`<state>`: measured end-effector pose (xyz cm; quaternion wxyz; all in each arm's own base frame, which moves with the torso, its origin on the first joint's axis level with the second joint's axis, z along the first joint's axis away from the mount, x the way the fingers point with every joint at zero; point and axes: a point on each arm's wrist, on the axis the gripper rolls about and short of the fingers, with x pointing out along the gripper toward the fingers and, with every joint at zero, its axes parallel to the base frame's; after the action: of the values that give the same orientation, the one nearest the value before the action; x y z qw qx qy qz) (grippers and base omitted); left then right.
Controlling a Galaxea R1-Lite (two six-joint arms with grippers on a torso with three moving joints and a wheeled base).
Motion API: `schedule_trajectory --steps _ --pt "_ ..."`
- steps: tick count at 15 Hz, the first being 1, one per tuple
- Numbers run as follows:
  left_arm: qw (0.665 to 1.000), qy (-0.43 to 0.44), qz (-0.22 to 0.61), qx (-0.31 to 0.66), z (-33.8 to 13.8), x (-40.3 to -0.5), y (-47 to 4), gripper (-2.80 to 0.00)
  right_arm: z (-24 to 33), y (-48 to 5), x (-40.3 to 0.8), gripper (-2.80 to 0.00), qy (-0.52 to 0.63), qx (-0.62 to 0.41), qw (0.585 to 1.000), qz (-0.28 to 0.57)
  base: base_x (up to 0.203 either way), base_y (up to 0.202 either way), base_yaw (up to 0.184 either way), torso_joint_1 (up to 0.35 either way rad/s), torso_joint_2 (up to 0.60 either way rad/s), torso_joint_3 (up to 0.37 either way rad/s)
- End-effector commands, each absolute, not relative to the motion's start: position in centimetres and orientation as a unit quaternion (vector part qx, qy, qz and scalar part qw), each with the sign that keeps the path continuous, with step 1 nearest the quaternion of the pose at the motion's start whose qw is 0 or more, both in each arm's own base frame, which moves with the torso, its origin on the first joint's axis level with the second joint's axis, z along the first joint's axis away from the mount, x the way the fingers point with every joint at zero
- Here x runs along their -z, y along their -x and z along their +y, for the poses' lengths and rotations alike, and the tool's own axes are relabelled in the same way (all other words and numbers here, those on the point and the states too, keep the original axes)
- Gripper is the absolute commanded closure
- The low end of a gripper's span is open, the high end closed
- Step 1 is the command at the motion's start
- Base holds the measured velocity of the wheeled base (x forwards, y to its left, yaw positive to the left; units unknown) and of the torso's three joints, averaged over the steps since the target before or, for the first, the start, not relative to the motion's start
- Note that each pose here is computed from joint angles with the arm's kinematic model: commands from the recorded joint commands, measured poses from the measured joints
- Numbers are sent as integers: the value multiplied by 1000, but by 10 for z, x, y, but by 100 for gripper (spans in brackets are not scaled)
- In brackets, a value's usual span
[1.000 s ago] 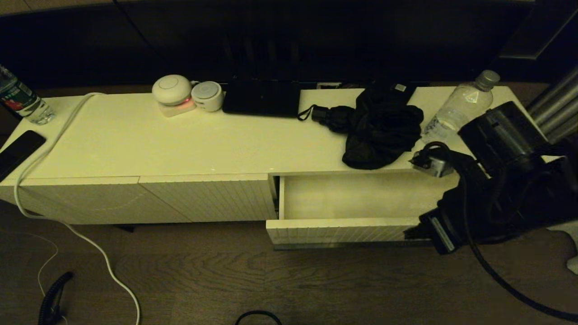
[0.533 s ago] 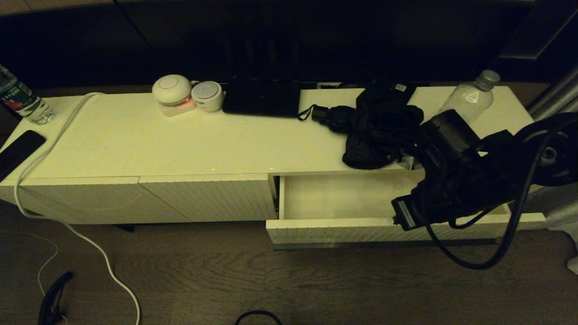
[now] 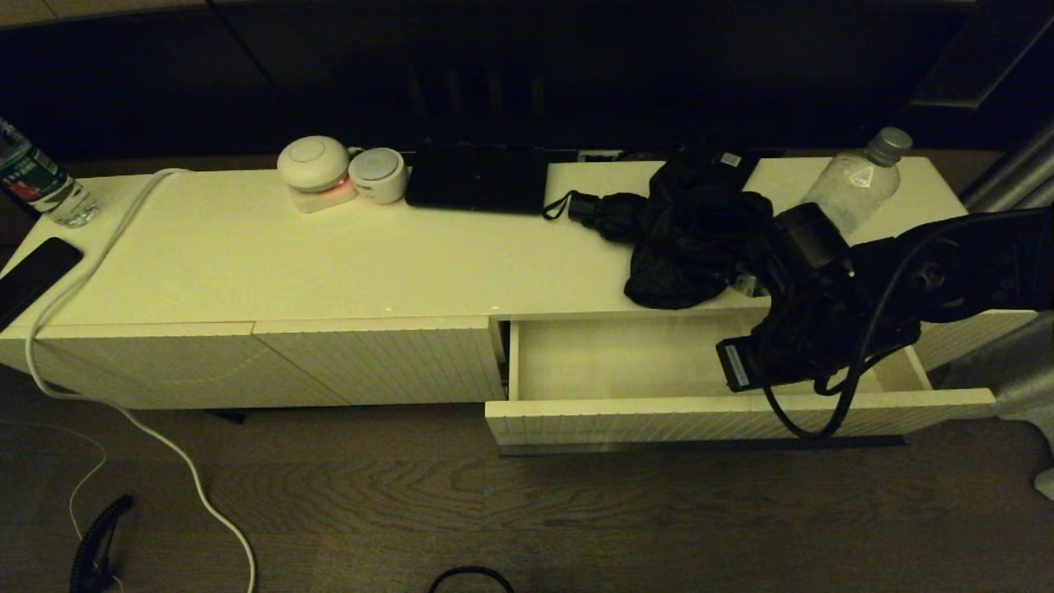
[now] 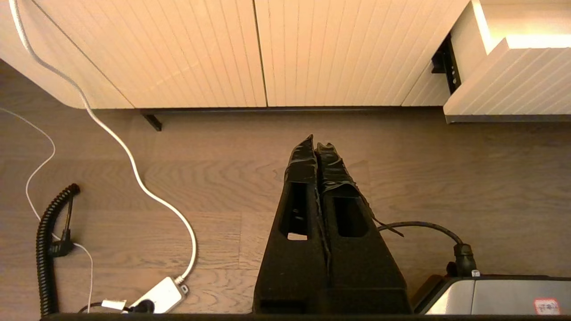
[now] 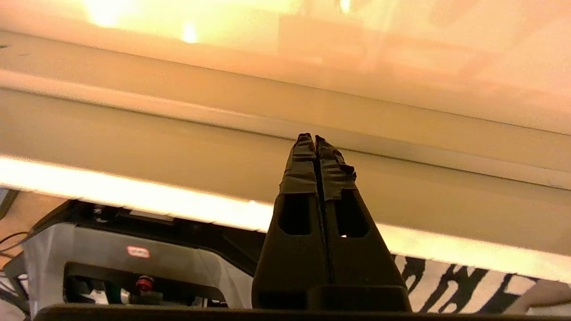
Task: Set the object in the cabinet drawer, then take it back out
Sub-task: Open the drawer
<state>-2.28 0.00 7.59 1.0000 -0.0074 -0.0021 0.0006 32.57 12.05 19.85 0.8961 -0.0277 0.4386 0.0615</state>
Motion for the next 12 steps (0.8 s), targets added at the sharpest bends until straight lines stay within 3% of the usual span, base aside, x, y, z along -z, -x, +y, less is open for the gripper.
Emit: schedule_trajectory --steps 1,12 --pt "1000 8 -3 -1 0 -76 23 0 118 -327 -194 0 28 -57 891 449 0 0 0 0 0 0" --pt "1000 8 -3 -1 0 -76 23 0 118 -304 -177 0 64 -47 823 562 0 0 0 0 0 0"
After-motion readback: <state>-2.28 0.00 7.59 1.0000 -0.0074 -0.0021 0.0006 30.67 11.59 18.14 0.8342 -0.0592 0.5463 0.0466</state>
